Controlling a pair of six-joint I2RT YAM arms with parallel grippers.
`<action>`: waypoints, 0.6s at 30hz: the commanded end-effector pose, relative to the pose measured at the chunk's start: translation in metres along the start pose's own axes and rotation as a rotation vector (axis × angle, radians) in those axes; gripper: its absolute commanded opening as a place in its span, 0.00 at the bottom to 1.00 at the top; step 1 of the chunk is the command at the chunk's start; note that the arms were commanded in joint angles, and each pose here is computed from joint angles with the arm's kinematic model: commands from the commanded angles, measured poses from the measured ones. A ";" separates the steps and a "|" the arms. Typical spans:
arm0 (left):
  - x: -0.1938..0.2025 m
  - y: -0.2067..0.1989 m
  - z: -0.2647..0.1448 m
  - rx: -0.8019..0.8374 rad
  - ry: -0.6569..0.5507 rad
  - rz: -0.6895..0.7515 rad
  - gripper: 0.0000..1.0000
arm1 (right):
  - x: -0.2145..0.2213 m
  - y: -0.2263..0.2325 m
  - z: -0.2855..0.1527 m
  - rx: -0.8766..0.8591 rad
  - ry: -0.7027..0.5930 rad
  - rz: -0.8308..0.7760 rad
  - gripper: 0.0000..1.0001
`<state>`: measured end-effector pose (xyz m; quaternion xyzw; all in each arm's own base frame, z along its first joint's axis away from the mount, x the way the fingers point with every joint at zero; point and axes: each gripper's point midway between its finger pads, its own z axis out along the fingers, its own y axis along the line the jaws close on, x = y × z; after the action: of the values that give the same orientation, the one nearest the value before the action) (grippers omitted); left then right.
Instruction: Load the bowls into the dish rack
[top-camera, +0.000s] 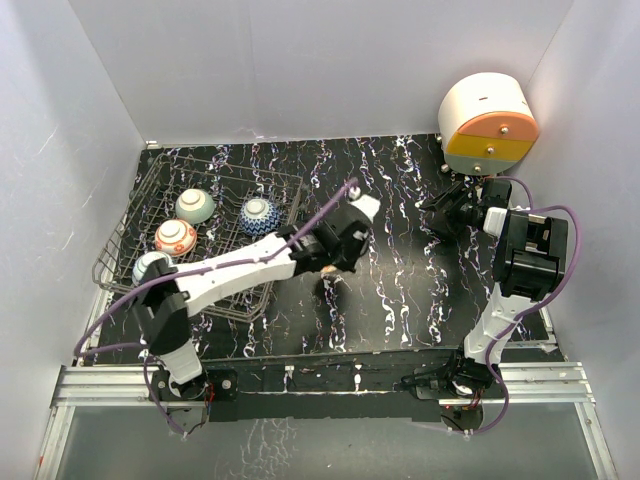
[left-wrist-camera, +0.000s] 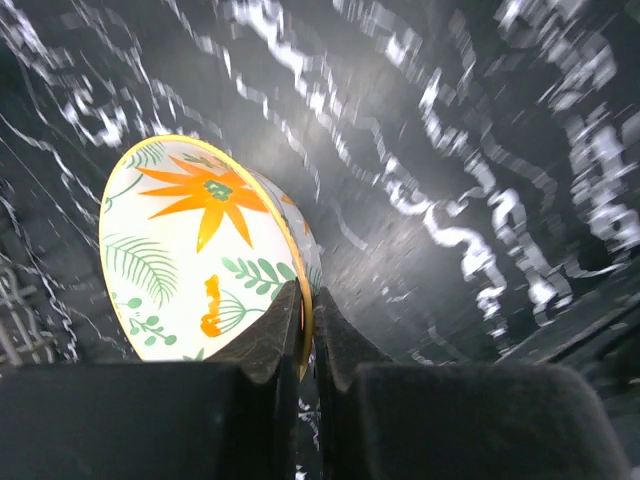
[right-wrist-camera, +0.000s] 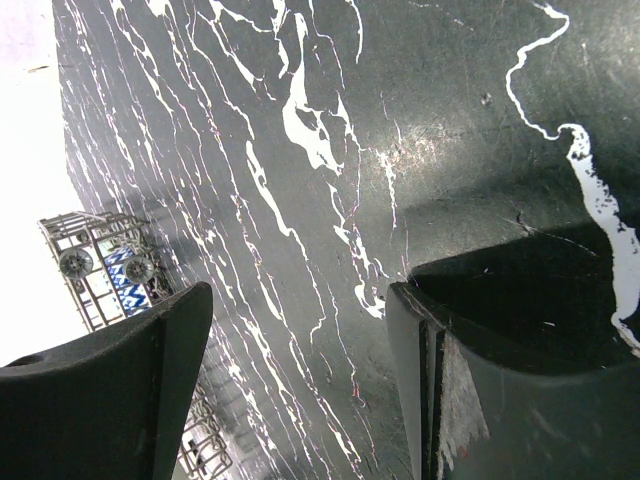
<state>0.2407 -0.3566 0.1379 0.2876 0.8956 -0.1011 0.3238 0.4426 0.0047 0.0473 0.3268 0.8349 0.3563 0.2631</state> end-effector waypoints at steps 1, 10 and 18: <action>-0.094 0.026 -0.075 0.067 -0.303 -0.205 0.00 | -0.011 0.012 -0.008 -0.010 -0.035 -0.033 0.73; -0.124 0.157 -0.126 0.137 -0.580 -0.667 0.00 | -0.006 0.010 -0.008 -0.015 -0.025 -0.021 0.73; -0.095 0.218 -0.124 0.258 -0.709 -1.011 0.00 | -0.005 0.013 -0.008 -0.023 -0.023 -0.021 0.73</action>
<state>0.3658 -0.1716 0.2688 -0.1427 0.8088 -0.3093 0.4795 0.4427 0.0048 0.0476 0.3279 0.8343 0.3568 0.2627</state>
